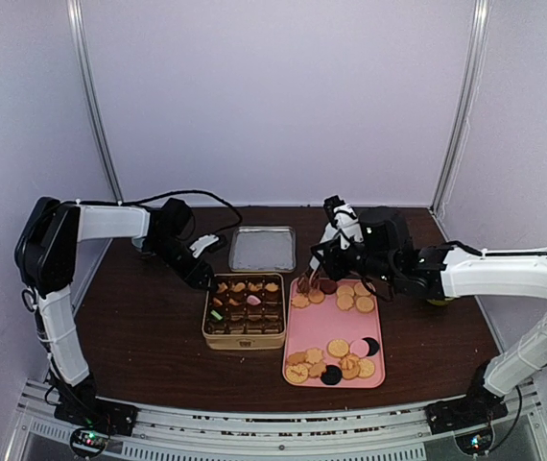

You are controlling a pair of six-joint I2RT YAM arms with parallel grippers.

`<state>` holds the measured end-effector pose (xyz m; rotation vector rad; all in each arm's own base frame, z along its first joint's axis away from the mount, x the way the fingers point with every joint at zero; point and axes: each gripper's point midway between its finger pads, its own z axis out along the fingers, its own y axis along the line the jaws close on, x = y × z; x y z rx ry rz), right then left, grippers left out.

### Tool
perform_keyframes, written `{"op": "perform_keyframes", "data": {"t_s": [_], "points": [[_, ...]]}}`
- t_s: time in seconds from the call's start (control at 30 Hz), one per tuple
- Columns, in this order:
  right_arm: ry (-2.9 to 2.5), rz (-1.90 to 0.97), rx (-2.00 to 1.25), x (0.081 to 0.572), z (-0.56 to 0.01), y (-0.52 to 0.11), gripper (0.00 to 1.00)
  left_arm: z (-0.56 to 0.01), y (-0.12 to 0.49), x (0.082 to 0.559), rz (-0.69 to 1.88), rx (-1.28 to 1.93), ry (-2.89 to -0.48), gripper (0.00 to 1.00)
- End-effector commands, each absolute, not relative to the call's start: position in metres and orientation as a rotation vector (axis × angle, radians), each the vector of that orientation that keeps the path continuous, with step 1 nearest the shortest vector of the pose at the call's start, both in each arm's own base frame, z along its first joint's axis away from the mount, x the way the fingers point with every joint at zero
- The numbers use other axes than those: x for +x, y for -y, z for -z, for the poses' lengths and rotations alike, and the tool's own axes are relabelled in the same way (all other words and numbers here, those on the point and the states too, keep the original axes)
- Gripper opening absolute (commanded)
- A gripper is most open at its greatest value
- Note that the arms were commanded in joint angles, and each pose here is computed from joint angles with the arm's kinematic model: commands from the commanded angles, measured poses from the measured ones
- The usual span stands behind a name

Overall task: Pack the cookies
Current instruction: Move the packing box to the center of the board.

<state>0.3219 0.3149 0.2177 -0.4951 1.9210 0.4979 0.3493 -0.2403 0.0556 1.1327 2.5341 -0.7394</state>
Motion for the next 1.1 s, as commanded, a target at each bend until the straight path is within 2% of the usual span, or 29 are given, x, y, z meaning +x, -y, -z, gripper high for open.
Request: {"op": "perform_keyframes", "data": {"t_s": [0.0, 0.57, 0.83, 1.07], "points": [[-1.883, -0.533, -0.485, 0.328, -0.229, -0.326, 0.30, -0.047, 0.246, 0.319, 0.756, 1.262, -2.524, 0.43], [-1.907, -0.549, -0.541, 0.329, -0.213, -0.350, 0.35, -0.051, 0.241, 0.266, 0.825, 1.272, -2.560, 0.44], [-1.942, -0.551, -0.572, 0.326, -0.200, -0.356, 0.36, -0.066, 0.234, 0.266, 0.792, 1.266, -2.568, 0.62], [-1.970, -0.577, -0.572, 0.315, -0.189, -0.352, 0.35, -0.112, 0.221, 0.273, 0.808, 1.196, -2.492, 0.71]]}}
